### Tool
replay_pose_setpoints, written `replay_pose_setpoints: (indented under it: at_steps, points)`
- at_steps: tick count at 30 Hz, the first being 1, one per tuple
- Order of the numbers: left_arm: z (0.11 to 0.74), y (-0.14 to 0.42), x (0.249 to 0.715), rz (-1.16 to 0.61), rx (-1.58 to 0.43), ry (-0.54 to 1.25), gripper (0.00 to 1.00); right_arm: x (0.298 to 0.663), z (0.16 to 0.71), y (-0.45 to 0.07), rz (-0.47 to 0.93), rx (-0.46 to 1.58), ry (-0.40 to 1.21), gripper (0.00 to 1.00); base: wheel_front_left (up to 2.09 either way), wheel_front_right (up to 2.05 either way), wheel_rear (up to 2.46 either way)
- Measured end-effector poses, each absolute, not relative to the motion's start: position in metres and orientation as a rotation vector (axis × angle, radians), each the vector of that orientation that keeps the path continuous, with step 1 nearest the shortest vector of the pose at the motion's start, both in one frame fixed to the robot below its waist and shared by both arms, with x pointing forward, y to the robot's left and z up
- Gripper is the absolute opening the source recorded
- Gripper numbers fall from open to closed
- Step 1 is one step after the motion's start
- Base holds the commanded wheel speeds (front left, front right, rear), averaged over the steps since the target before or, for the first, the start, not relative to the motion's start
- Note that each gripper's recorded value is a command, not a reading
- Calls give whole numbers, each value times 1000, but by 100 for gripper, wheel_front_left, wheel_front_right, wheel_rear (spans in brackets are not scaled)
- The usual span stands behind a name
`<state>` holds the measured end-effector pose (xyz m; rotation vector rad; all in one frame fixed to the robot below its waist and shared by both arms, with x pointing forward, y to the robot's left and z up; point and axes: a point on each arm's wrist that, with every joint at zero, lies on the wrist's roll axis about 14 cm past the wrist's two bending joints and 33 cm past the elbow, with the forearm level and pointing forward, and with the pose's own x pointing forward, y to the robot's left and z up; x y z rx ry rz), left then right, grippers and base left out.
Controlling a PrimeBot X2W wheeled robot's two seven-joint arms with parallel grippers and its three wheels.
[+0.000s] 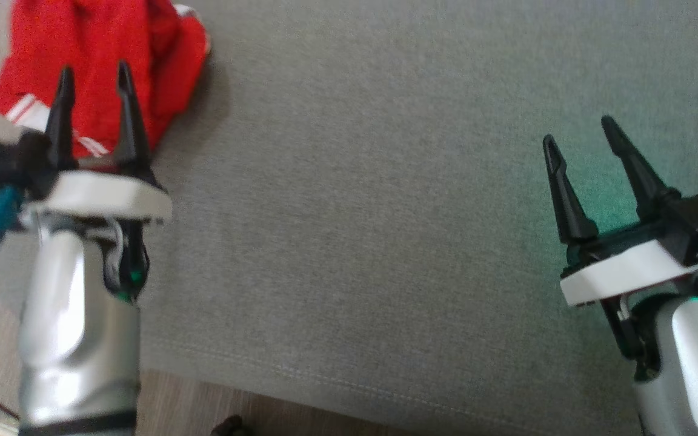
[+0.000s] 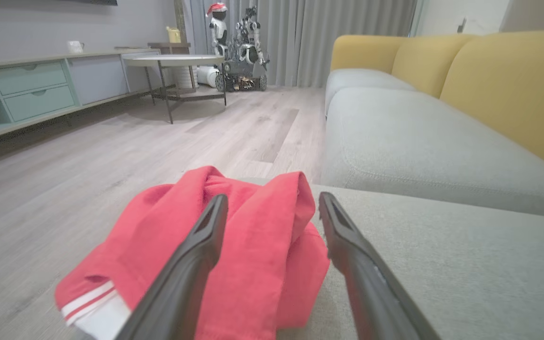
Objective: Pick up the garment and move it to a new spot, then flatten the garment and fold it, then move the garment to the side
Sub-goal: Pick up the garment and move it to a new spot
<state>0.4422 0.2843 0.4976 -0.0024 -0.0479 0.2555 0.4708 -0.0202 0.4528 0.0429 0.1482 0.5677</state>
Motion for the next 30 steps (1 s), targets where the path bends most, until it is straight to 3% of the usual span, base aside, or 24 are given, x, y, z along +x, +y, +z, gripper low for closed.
replay_pose_setpoints:
  at_steps: [7, 15, 16, 17, 19, 25, 30]
  points:
    - [441, 285, 497, 201, 5, 119, 100, 489, 428, -33, 536, 45, 181, 100, 0, 0, 0]
    - [395, 300, 514, 208, 60, 311, 100, 488, 410, -35, 533, 49, 218, 100, 0, 0, 0]
    - [395, 301, 517, 208, 60, 319, 44, 488, 410, -35, 532, 55, 216, 100, 0, 0, 0]
    - [397, 302, 520, 207, 62, 314, 34, 489, 411, -35, 530, 60, 215, 100, 0, 0, 0]
    - [408, 304, 524, 203, 70, 286, 0, 491, 414, -36, 527, 61, 203, 100, 0, 0, 0]
    - [476, 303, 539, 176, 102, 81, 0, 491, 429, -38, 506, 75, 162, 100, 0, 0, 0]
    - [502, 295, 522, 150, 108, -4, 0, 488, 447, -41, 487, 79, 120, 100, 0, 0, 0]
